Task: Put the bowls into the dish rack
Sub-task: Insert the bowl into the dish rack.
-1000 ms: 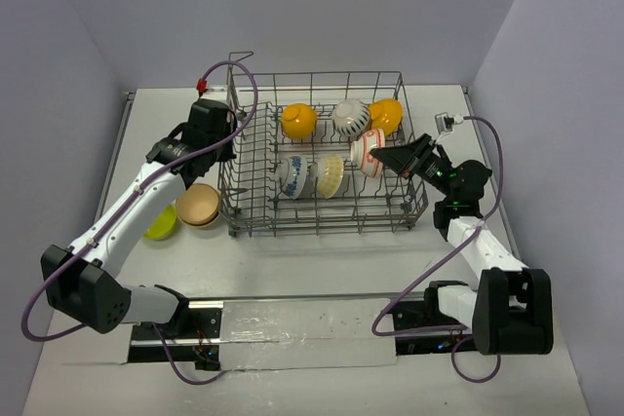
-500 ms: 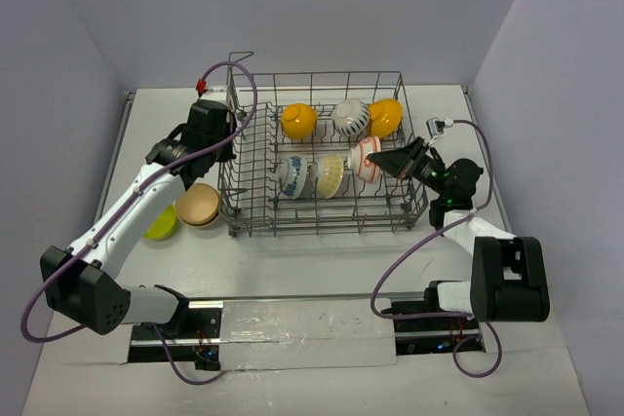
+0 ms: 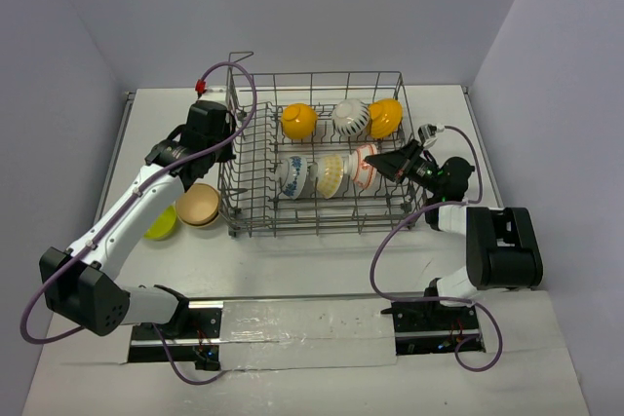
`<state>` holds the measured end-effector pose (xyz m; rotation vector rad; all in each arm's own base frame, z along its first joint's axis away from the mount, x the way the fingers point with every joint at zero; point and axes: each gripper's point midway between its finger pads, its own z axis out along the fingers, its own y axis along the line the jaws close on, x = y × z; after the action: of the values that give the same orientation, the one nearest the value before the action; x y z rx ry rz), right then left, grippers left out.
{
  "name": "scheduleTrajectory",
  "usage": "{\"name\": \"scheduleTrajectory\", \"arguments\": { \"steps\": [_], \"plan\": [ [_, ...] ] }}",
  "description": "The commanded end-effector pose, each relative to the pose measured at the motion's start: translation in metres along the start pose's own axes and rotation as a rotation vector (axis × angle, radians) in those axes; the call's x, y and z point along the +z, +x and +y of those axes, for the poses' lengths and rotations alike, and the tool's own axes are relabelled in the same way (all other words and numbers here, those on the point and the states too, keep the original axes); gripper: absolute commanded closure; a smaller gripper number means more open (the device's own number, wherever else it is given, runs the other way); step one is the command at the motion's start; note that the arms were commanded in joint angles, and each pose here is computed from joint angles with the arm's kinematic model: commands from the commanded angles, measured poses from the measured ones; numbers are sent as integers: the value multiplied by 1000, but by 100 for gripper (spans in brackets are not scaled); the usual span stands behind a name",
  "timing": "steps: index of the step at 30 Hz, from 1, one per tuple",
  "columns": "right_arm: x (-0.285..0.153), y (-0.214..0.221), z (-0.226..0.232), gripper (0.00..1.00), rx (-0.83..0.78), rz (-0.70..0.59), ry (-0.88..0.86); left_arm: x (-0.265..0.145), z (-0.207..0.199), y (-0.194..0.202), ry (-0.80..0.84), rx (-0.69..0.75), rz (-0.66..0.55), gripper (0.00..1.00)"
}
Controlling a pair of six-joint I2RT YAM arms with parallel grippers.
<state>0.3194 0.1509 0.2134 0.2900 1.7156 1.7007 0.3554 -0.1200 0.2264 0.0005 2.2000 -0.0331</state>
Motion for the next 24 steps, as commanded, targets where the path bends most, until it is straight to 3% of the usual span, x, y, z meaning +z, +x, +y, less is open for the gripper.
{"name": "scheduleTrajectory", "arguments": {
  "steps": [1,24],
  "plan": [
    [0,-13,57,100,-276,-36,-200,-1,-3,4,34,21,9,100],
    [14,-29,26,100,-280,-41,-174,0,-6,11,55,22,20,100]
  ]
}}
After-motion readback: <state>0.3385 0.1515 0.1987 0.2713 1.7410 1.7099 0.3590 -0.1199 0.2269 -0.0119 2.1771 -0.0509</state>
